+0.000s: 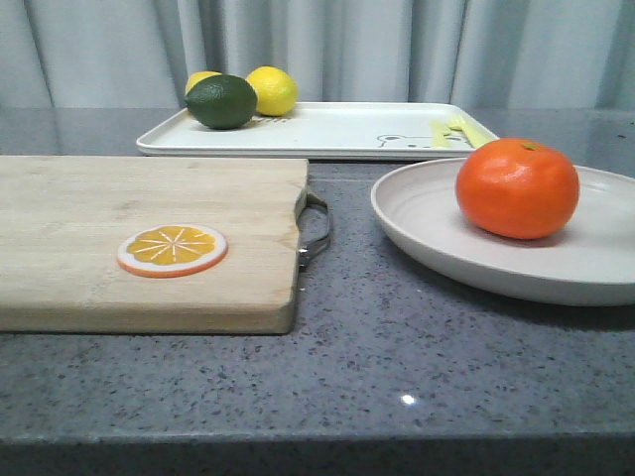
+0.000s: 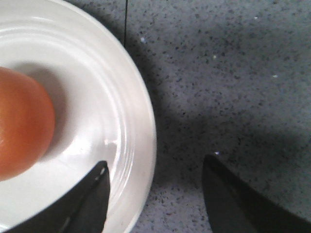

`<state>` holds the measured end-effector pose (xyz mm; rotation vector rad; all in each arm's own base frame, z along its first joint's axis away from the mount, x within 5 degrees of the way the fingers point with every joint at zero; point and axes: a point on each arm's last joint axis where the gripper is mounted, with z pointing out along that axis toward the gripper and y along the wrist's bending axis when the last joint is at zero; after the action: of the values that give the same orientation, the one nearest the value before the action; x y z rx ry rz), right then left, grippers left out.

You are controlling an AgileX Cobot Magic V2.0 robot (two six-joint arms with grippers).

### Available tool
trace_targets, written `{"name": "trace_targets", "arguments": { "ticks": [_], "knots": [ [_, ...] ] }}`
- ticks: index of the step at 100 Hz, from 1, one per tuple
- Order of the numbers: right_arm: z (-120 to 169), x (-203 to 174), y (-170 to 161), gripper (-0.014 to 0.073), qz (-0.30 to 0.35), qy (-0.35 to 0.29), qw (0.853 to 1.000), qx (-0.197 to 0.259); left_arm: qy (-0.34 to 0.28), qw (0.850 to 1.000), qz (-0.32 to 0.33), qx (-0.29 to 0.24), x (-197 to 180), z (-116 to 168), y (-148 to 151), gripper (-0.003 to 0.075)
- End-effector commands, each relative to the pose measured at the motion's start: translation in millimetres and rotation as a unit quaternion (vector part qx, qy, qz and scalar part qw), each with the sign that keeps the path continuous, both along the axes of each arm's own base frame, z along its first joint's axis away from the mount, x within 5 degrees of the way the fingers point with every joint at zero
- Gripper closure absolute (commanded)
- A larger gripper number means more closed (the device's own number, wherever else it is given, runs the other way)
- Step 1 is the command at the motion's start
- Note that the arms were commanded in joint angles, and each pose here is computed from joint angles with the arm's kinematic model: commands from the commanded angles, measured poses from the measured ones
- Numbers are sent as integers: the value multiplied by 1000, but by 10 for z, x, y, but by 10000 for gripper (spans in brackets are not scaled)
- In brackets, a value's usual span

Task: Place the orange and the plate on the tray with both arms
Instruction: 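Move the right gripper down to grip the plate rim, then lift the plate with the right gripper and carry it onto the tray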

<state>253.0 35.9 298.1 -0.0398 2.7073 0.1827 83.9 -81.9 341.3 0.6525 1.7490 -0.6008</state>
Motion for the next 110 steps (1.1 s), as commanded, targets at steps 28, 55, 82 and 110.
{"name": "trace_targets", "arguments": {
  "ticks": [28, 55, 82, 110],
  "knots": [
    [-119, 245, 40, 160, 7, 26, 1000, -3, -41, 998, 5, -38, 13, 163, 1, 534],
    [-229, 288, 47, 323, 7, 53, 999, -5, -41, 998, 5, -38, 13, 163, 1, 534],
    [-223, 281, 47, 593, 8, 55, 998, -5, -41, 998, 5, -38, 13, 163, 1, 534],
    [-153, 301, 55, 653, 8, 50, 999, -1, -41, 998, 5, -38, 13, 163, 1, 534]
  ]
}}
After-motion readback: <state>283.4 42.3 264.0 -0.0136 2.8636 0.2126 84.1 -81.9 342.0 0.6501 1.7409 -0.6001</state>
